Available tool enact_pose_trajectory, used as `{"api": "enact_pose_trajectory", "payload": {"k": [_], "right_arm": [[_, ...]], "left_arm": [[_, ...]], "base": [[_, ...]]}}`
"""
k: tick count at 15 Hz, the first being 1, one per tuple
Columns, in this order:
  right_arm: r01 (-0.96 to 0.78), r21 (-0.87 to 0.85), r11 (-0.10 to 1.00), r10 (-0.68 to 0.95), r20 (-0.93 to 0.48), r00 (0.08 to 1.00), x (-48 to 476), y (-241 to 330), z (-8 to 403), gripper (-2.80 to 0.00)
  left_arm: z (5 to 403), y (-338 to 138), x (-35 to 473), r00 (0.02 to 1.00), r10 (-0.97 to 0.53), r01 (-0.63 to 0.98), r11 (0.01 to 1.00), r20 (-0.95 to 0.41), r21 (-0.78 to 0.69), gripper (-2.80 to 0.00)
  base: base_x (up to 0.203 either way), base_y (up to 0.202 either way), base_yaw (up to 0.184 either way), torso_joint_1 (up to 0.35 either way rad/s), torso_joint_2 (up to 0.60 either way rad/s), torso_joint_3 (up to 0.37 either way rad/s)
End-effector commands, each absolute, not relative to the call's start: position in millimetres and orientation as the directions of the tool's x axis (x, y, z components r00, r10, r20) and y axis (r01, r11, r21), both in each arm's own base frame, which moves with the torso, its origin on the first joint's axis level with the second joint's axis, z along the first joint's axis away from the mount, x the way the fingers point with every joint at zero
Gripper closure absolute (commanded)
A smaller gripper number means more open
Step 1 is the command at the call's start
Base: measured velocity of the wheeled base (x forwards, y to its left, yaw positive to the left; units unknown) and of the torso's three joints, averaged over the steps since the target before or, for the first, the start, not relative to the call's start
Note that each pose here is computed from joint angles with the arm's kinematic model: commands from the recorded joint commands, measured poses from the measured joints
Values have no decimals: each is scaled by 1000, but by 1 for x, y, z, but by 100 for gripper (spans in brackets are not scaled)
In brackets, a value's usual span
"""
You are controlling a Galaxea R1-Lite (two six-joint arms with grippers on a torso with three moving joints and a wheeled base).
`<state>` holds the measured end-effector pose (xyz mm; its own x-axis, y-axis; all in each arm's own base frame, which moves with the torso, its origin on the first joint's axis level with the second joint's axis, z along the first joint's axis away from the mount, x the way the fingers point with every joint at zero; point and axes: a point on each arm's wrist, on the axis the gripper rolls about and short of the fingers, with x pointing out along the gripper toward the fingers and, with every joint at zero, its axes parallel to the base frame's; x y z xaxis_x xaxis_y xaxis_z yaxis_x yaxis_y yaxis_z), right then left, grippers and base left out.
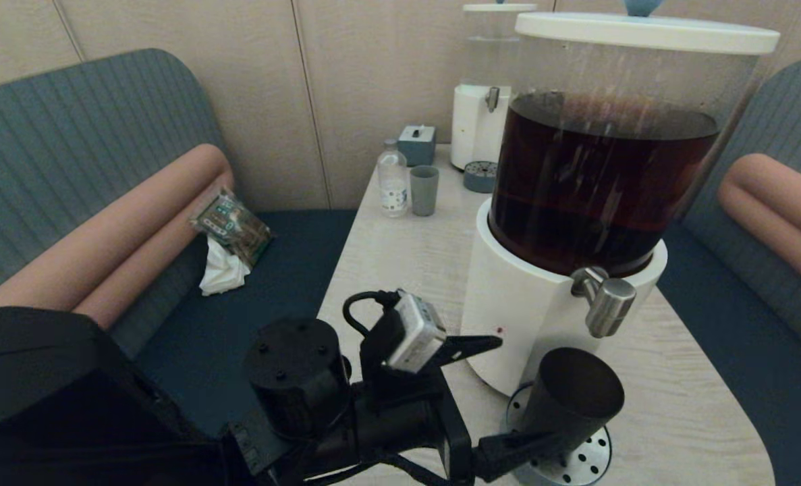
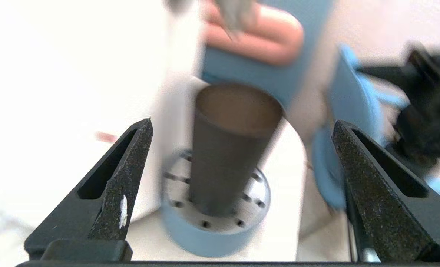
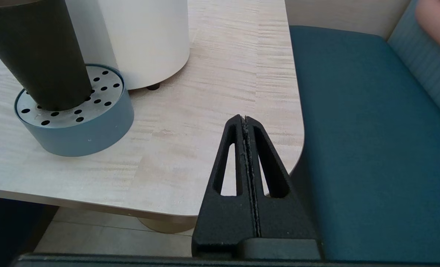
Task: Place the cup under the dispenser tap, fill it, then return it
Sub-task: Place it under the water dispenser
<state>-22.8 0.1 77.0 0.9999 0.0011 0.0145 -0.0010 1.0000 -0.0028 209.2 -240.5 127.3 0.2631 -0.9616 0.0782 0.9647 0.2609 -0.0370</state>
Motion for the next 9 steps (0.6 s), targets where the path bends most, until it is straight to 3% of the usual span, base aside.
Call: {"api": "enact_pose_trajectory", "payload": {"k": [1,9], "right_arm": [[-1,-3,1000,2,12,1000,-23,0,75,0],[-1,-3,1000,2,12,1000,-23,0,75,0]], "left_arm": [[152,-225,202,294,-944,955,295,147,-16,-280],[194,-145,210,595,-754,794,606,278,-55,-280]], "base": [[0,0,0,0,0,0],[0,0,0,0,0,0]]}}
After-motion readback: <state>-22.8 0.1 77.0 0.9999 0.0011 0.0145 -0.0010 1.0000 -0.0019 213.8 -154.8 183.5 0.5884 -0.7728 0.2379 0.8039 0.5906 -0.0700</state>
